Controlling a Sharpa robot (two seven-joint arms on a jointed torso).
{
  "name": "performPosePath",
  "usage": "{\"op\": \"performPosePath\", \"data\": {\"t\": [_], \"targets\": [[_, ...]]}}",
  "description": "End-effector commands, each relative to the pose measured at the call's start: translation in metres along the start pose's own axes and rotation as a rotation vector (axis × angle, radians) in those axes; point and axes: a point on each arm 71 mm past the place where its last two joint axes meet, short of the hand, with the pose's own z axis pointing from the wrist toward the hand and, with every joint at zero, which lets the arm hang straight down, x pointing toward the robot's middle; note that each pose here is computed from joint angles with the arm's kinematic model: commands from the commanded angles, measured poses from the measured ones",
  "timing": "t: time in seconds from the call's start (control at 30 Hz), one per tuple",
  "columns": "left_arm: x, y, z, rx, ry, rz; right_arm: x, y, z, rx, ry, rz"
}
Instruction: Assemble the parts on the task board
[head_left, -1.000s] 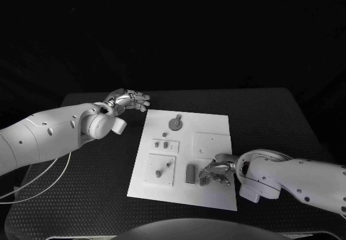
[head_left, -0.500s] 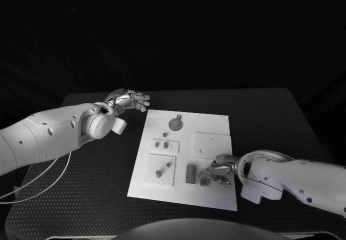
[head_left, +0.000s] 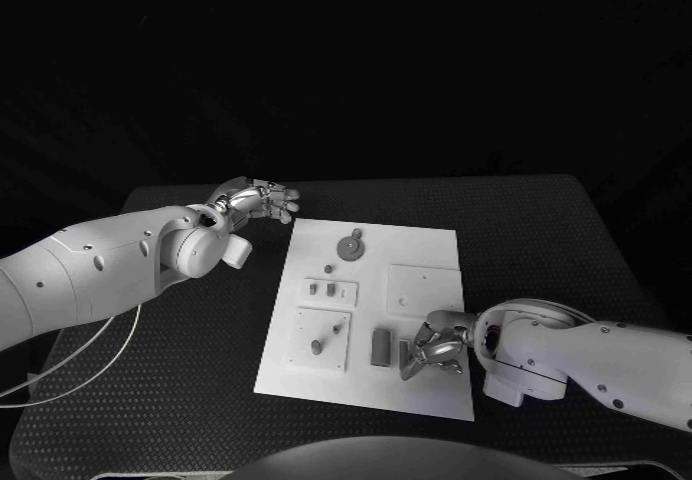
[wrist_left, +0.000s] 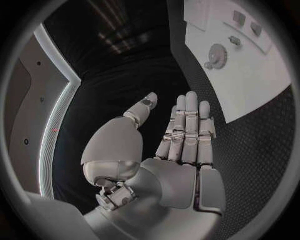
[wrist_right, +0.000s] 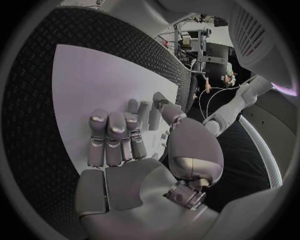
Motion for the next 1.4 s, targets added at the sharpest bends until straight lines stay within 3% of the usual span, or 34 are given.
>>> {"op": "performPosePath", "data": {"t": [0.03,0.8,1.4], "targets": [[0.0023,-0.0013,0.0003,0.008,0.017,-0.002,-0.001,0.001,0.001,-0.004,-0.025,-0.079],[0.0046,-0.0022,0.0001,0.018,0.039,-0.008,-0.007,-0.002,0.004,0.029,-0.079,-0.091],[0.0046,-0.0021,0.0002,0.016,0.038,-0.008,-0.01,-0.011,0.004,0.045,-0.064,-0.052]]}}
